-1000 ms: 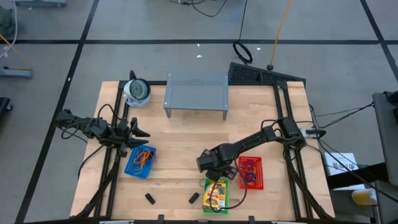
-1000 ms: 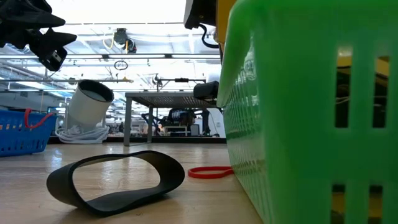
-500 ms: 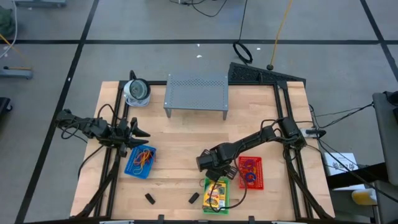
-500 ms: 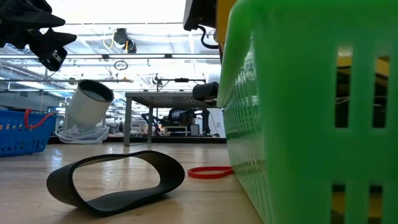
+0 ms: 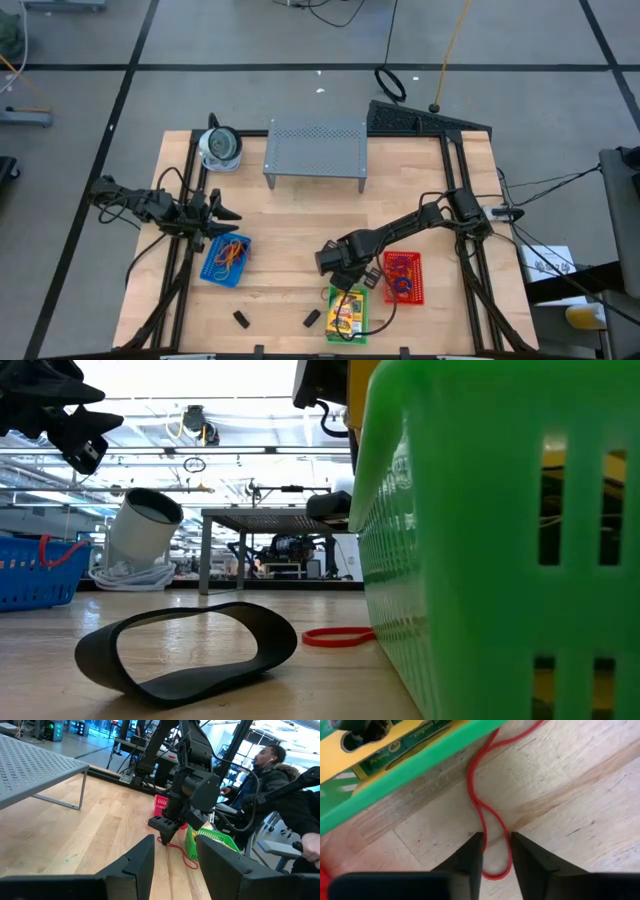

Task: Pick & Place Office Desk Supplies
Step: Put the red rubber band into the blue bin

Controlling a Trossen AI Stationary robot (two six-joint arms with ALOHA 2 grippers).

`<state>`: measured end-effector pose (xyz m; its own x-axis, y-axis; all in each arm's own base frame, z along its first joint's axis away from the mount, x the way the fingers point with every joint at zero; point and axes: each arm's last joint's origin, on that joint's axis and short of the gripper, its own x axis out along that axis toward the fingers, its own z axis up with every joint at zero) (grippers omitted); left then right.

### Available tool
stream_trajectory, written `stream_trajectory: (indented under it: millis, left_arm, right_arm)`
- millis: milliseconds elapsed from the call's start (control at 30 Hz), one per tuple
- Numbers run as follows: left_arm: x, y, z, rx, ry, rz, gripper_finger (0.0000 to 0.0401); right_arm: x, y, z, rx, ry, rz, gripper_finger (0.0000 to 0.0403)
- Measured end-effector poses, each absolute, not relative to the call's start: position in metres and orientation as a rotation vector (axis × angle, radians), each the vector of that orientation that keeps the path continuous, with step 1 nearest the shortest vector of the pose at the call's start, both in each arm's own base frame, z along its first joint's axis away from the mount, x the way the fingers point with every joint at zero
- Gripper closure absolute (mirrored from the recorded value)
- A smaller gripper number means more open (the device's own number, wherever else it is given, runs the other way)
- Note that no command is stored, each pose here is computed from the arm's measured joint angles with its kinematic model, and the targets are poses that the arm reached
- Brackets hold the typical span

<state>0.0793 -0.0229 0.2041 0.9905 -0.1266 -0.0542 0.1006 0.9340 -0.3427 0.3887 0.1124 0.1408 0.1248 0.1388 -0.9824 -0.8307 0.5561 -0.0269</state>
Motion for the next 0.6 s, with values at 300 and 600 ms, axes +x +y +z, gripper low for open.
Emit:
stream_trajectory:
  millis: [300, 600]
  left_arm:
    - [0.0793, -0.0229, 0.2041, -0.347, 0.076, -0.116, 0.0247]
    - [0.0793, -0.0229, 0.2041, -0.346, 0.076, -0.116, 0.0247]
  right_arm:
    - [0.3894, 0.1127, 0.1409, -0.693, 1.244, 0.795, 0.0398]
    - [0.3895, 0.1123, 0.1432, -0.704, 1.243, 0.769, 0.0402]
